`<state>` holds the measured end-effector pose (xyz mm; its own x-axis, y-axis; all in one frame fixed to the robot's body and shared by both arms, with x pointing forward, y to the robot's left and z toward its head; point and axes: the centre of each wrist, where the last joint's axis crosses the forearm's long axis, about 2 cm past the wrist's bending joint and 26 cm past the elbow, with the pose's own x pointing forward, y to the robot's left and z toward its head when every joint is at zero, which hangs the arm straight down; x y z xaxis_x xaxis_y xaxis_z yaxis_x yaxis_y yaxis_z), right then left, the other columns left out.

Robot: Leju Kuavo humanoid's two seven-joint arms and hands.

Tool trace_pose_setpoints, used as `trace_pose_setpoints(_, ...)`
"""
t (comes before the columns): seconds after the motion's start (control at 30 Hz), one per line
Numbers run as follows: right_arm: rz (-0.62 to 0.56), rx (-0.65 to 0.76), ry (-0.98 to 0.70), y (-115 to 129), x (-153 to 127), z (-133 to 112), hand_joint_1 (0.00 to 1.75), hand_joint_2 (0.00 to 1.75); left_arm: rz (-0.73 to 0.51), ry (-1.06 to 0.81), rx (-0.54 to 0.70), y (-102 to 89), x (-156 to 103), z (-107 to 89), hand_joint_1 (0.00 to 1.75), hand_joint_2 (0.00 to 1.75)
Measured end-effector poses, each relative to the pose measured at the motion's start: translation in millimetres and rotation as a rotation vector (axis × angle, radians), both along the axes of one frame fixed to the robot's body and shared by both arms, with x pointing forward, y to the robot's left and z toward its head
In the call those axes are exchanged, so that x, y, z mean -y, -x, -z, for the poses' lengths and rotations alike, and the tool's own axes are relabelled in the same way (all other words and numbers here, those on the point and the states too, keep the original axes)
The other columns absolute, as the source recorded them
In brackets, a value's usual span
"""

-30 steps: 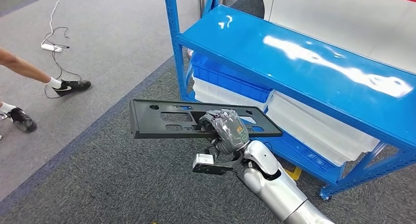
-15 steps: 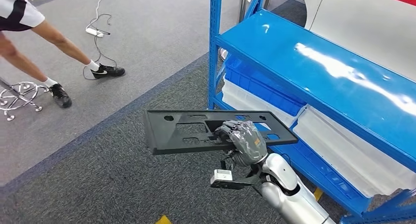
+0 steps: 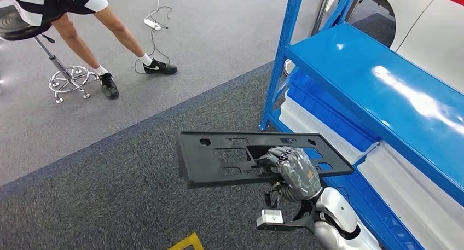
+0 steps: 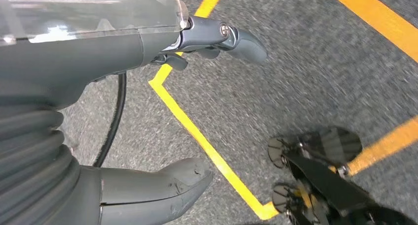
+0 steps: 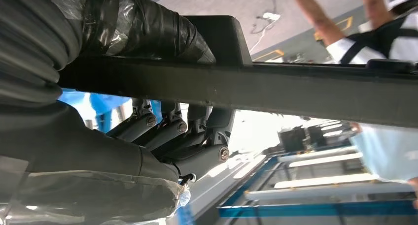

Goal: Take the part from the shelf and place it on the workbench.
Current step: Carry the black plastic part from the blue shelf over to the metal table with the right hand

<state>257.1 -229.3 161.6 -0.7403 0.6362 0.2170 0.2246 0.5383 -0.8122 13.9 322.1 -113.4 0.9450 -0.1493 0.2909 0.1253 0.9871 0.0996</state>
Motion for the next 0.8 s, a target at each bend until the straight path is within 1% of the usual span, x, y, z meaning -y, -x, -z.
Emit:
trace_pose_setpoints(0.1, -0.003, 0.006, 0.009, 7.3, 4.4, -0.6, 1.75, 1.75, -0.008, 0.000, -0.009, 2.6, 0.0, 0.1, 0.00, 1.75)
trace_pose_setpoints(0.3, 0.002, -0.009, 0.031, 18.4, 13.8, 4.6, 1.75, 1.75, -0.014, 0.007, -0.018, -0.6, 0.4, 0.0, 0.00, 1.75)
trace_pose_setpoints(0.47, 0.004, -0.002, 0.032, 23.7, 16.2, 3.5, 1.75, 1.75, -0.021, 0.019, -0.036, -0.5, 1.3, 0.1, 0.00, 1.75)
trace_pose_setpoints(0.6, 0.002, 0.005, 0.035, 27.1, 16.3, 2.8, 1.75, 1.75, -0.032, 0.024, -0.048, 3.6, 2.8, 0.4, 0.00, 1.75)
trace_pose_setpoints(0.8, 0.000, 0.002, 0.031, 30.5, 16.2, 3.3, 1.75, 1.75, -0.033, 0.027, -0.043, 0.4, 4.0, 0.2, 0.00, 1.75)
